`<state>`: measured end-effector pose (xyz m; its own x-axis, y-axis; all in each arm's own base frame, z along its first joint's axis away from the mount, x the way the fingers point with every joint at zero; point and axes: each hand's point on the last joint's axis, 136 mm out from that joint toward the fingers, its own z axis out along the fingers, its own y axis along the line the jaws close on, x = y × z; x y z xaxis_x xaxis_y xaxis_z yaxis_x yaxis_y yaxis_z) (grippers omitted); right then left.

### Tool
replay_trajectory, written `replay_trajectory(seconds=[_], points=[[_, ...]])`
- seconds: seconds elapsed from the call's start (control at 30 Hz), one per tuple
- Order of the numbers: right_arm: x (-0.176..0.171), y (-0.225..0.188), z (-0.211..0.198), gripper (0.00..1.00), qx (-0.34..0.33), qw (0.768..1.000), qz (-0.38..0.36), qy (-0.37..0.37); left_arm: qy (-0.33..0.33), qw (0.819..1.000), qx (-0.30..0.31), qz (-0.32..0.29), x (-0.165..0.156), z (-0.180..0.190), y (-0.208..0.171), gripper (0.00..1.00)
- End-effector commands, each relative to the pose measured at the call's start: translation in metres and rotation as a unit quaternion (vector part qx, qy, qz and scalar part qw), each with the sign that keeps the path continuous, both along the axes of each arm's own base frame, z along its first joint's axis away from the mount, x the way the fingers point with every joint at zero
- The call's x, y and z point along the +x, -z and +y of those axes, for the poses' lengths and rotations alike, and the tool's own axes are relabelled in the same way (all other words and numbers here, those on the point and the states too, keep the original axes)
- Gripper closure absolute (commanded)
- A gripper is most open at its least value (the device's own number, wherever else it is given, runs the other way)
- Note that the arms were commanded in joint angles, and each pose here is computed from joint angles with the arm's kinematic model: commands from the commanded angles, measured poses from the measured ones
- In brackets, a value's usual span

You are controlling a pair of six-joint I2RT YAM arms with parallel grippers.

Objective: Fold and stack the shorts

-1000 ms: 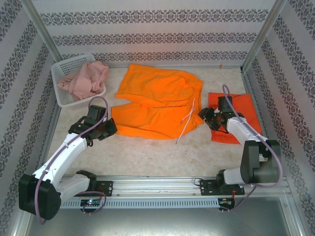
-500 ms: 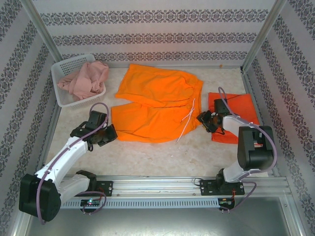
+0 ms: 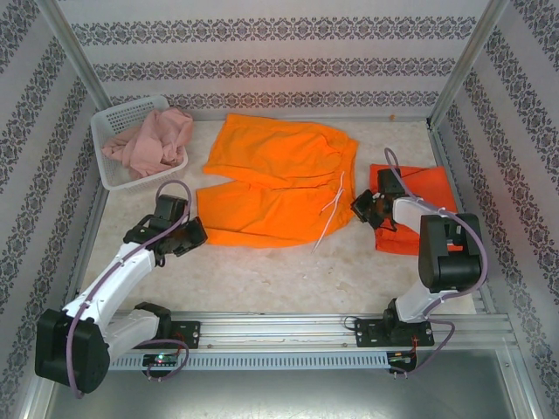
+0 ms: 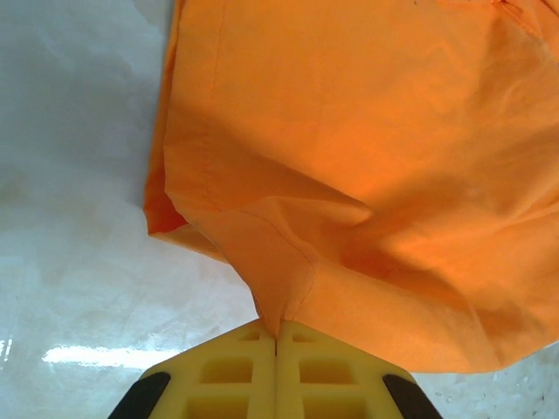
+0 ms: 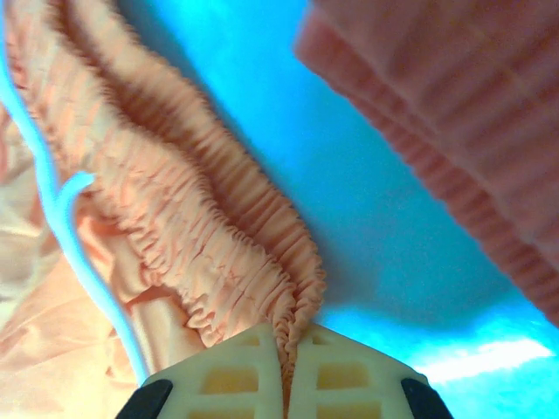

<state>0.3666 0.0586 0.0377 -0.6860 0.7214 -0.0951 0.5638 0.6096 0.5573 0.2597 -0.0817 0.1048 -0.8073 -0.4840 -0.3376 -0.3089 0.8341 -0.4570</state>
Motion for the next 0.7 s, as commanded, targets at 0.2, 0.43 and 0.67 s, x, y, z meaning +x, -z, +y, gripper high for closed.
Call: replay_trajectory(seconds=[0.2, 0.43, 0.67], points=[[0.030, -0.098, 0.011, 1.00, 0.012, 0.993, -0.104, -0.050, -0.011, 0.995, 0.015, -0.102, 0.037, 0.026, -0.090, 1.00], [0.022, -0.157, 0.014, 1.00, 0.004, 0.986, -0.149, -0.076, -0.010, 0.989, 0.028, -0.142, 0.037, 0.039, -0.140, 1.00], [-0.004, -0.163, 0.014, 1.00, 0.002, 0.986, -0.145, -0.083, -0.015, 0.989, 0.027, -0.144, 0.014, 0.040, -0.146, 1.00]])
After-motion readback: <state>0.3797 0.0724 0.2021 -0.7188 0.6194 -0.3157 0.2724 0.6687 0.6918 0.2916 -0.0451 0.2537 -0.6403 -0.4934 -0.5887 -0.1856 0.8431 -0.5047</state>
